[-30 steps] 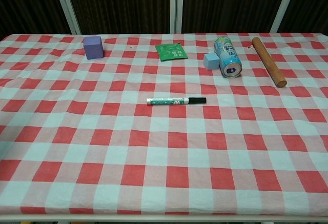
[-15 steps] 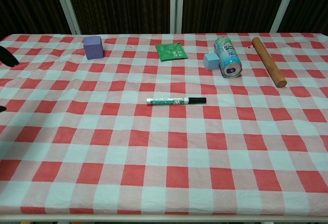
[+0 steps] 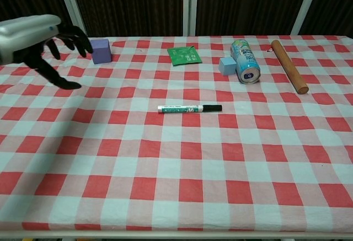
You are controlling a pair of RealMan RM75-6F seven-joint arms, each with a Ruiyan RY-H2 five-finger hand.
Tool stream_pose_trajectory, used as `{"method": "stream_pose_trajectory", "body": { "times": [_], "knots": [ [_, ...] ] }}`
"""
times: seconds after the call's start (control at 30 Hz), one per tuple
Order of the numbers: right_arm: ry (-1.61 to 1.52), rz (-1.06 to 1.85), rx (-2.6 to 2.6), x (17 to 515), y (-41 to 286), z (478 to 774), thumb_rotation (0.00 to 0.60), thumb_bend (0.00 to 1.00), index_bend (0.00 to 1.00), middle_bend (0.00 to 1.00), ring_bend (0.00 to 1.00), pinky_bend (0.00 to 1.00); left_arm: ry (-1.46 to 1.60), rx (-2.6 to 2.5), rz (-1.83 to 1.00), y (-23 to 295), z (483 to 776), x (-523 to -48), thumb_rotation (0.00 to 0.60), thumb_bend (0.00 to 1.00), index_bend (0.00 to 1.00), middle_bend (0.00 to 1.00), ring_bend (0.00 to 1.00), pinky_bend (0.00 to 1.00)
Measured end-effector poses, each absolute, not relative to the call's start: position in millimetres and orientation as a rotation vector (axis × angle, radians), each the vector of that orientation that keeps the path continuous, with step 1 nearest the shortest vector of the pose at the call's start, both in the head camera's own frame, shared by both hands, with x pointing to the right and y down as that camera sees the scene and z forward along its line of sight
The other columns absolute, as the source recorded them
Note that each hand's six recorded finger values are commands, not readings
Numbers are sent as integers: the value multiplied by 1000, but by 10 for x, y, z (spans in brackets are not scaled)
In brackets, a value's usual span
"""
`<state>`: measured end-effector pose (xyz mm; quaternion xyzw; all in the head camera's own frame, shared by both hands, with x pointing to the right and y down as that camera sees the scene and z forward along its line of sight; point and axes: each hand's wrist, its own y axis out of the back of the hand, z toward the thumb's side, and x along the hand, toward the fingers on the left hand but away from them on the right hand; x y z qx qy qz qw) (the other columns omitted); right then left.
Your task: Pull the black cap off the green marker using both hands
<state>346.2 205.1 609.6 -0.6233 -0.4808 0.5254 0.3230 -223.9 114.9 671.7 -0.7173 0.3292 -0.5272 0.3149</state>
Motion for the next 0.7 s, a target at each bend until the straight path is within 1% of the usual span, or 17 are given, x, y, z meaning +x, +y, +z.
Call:
{"method": "stream_pose_trajectory", "body": {
  "times": [0.13, 0.33, 0.47, 0.7],
  "knots": [
    [-1263, 1365, -1628, 3425, 1993, 6064, 600, 20, 133, 214, 0, 33, 800, -1942, -1393, 1037, 6868, -1782, 600, 217, 334, 361, 303, 412],
    [-1256, 1355, -1620, 3378, 1907, 6025, 600, 20, 133, 214, 0, 33, 719, -2005, -1416, 1138, 7054, -1237, 600, 226, 361, 383, 324, 427],
    [-1252, 1359, -1633, 3347, 1894, 6053, 600, 20, 133, 214, 0, 33, 709, -2028, -1427, 1211, 7126, -987, 600, 226, 367, 388, 327, 429],
    [-1253, 1371, -1634, 3370, 1919, 6086, 600, 20, 132, 213, 0, 33, 700, -1979, -1445, 1189, 7209, -748, 600, 236, 386, 404, 341, 435]
  ]
}}
